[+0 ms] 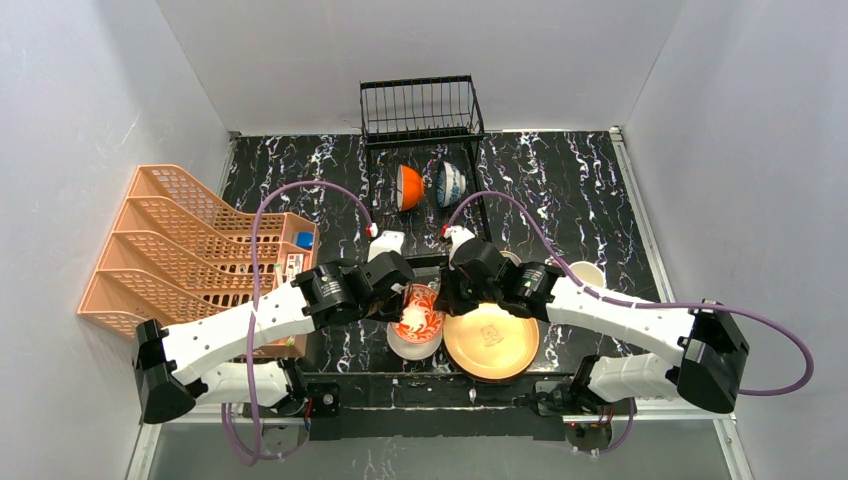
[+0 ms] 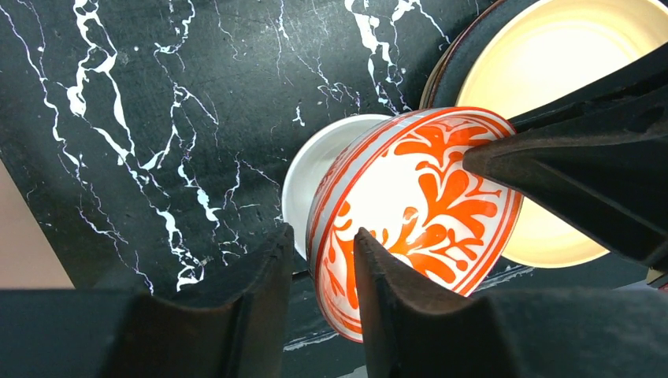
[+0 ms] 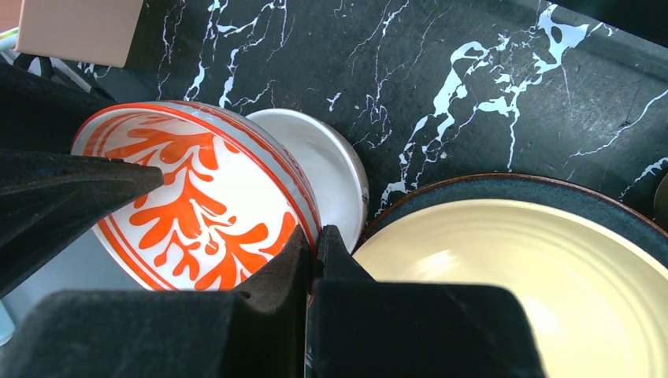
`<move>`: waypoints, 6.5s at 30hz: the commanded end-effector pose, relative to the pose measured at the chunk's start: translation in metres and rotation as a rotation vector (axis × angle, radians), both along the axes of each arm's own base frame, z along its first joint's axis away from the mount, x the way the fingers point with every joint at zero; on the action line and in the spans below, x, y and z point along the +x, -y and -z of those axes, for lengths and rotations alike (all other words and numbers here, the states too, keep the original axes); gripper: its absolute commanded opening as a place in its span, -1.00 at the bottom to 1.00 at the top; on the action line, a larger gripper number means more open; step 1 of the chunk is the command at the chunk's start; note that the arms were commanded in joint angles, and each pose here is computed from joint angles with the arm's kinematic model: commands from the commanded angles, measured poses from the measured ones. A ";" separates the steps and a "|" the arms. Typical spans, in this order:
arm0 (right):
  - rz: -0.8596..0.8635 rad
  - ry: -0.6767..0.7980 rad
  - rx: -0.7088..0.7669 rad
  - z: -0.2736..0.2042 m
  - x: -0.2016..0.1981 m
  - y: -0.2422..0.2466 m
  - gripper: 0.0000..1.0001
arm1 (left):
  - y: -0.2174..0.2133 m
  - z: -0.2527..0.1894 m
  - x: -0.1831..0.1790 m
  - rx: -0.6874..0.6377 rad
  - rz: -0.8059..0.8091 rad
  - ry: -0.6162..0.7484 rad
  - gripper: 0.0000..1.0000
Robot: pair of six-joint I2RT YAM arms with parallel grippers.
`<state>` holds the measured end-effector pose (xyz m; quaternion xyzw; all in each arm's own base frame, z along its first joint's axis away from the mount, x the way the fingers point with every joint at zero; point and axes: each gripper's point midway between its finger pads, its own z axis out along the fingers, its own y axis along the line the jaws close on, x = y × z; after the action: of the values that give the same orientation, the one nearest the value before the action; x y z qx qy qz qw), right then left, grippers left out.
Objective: Load the mixed dishes into the dish rack
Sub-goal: Pick up the bowl from the corner of the board, then insert the bowl into the dish rack.
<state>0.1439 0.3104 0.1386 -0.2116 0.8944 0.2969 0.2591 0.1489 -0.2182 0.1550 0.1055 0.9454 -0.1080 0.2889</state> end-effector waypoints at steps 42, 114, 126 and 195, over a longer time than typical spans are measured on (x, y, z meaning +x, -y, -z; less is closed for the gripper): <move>0.162 0.167 0.283 -0.125 0.011 0.010 0.97 | 0.021 -0.036 0.039 -0.528 0.024 -0.066 -1.00; 0.247 0.164 0.778 -0.234 0.027 -0.031 0.54 | 0.014 -0.116 0.056 -1.149 0.013 0.027 -1.00; 0.269 0.172 0.752 -0.231 0.030 -0.028 -0.97 | 0.014 -0.107 0.058 -1.118 -0.009 0.006 -0.58; 0.365 0.441 -0.002 -0.058 0.230 0.048 -0.97 | -0.093 -0.021 0.072 -0.281 -0.165 0.202 0.97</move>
<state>0.3563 0.2523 0.1718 -0.1386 0.8644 0.1603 0.4559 0.2222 -0.1266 0.1779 -0.0114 0.8942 -0.2059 0.3974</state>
